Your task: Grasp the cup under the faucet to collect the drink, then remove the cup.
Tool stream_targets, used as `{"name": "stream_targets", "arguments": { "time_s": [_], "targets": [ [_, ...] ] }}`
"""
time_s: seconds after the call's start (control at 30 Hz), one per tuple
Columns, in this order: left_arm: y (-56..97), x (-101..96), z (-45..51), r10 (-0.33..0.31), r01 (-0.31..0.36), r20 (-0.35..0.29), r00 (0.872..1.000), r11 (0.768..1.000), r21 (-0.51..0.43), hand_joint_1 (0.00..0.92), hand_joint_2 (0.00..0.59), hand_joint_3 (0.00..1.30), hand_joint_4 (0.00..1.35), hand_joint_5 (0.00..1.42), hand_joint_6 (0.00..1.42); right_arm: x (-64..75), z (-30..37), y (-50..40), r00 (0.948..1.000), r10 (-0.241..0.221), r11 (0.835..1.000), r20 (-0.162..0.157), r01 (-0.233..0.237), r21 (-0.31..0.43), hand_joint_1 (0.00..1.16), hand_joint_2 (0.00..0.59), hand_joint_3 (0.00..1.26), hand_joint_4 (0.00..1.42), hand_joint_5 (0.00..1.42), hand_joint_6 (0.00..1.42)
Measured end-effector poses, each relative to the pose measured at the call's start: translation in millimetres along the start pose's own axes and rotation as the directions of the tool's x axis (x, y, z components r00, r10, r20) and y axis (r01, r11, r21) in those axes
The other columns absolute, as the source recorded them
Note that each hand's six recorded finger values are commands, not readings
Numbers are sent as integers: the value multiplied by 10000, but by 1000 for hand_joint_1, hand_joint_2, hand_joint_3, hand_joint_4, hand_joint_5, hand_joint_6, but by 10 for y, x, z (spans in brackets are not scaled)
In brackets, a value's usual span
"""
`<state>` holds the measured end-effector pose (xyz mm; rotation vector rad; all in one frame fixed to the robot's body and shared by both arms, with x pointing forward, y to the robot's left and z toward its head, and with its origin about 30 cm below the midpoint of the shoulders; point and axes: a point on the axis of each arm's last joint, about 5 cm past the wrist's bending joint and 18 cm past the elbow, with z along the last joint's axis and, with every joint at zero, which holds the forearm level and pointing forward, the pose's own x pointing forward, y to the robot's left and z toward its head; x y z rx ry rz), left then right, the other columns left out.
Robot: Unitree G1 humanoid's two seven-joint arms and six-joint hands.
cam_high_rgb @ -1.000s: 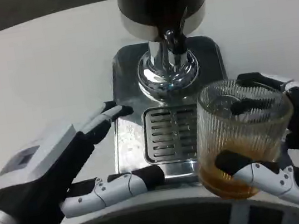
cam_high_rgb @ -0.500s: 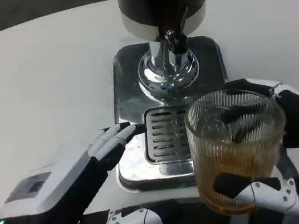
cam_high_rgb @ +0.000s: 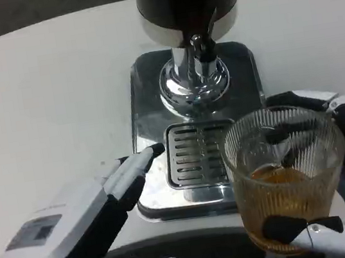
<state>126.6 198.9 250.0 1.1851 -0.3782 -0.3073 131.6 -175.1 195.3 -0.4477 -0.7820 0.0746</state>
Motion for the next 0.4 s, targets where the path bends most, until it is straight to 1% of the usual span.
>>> {"name": "stream_targets", "arguments": {
  "time_s": [0.1, 0.2, 0.4],
  "targets": [
    [-4, -5, 8, 80, -80, -42, 10000, 10000, 39, 0, 71, 8, 0, 0, 91, -25, 0, -12, 10000, 53, 10000, -74, -54, -69, 904, 215, 882, 1123, 1343, 1424],
    [-19, -16, 12, 99, -99, -90, 9999, 9999, -54, 0, 71, 8, 0, 0, 91, -44, 4, -31, 9999, 104, 9998, -20, -104, -154, 904, 215, 883, 1123, 1343, 1424],
    [-41, -38, 18, 91, -94, -174, 9998, 9998, -181, 0, 71, 1, 0, 0, 90, -71, 5, -51, 9998, 175, 9998, -54, -175, -104, 904, 215, 883, 1123, 1343, 1424]
  ]
}}
